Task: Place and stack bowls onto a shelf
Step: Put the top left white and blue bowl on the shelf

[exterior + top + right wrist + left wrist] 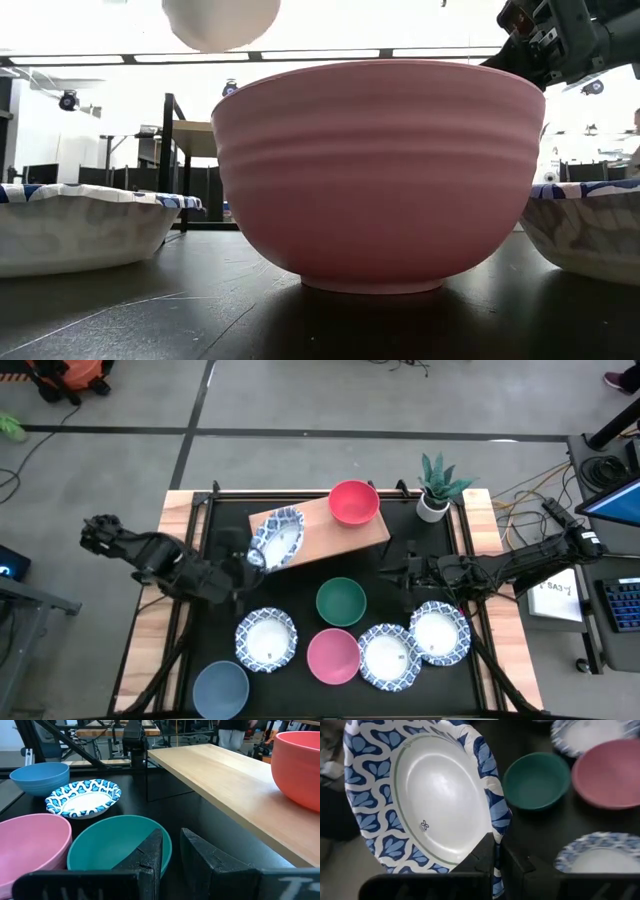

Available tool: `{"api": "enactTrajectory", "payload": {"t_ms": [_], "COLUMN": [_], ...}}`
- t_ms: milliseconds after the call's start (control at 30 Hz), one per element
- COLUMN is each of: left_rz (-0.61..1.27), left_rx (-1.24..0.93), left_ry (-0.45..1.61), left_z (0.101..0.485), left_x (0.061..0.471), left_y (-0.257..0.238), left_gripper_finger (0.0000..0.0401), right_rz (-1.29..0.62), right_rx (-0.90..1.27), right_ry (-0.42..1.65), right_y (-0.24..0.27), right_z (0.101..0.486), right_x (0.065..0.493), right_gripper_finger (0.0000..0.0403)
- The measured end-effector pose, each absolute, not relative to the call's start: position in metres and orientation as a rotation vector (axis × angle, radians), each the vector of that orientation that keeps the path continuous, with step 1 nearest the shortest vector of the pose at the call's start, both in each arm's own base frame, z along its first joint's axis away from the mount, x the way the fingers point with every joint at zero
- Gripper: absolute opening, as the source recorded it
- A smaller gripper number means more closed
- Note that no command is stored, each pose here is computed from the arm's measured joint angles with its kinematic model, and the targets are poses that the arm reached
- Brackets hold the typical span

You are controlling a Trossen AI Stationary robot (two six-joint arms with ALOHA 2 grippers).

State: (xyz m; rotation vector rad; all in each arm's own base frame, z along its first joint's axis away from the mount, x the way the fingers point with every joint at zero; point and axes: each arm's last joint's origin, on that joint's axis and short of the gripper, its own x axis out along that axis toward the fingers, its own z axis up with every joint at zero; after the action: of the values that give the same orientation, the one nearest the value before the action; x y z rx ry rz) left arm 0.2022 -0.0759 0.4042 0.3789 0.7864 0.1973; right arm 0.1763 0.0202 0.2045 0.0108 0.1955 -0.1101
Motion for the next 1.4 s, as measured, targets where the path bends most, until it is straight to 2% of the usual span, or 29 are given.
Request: {"api": "enactTrajectory", "payload": {"t_ms": [567, 1033, 1200, 1400], "left_rz": [0.440, 0.496, 0.451, 0.368], "left_rx": [0.429, 0.417, 0.412, 0.336], "left_ry": [1.109, 1.228, 1.249, 1.245], "left_z": [0.351, 0.323, 0.319, 0.320], "left_x": [0.277, 0.302, 0.304, 0.304], "left_y": [-0.011, 0.012, 0.011, 0.008], "left_gripper_finger": [0.0000, 0.0027, 0.0047, 0.0096], "right_rz": [-0.102, -0.089, -0.080, -0.080], "right_rx": [0.011, 0.016, 0.020, 0.021], "right_ry": [0.196, 0.197, 0.196, 0.196], "right_y": [0.020, 0.021, 0.021, 0.021], "right_z": [0.204, 0.204, 0.204, 0.205], "right_x": [0.176, 0.176, 0.176, 0.176], "right_gripper_finger": [0.0059, 0.0059, 0.0059, 0.0059]}}
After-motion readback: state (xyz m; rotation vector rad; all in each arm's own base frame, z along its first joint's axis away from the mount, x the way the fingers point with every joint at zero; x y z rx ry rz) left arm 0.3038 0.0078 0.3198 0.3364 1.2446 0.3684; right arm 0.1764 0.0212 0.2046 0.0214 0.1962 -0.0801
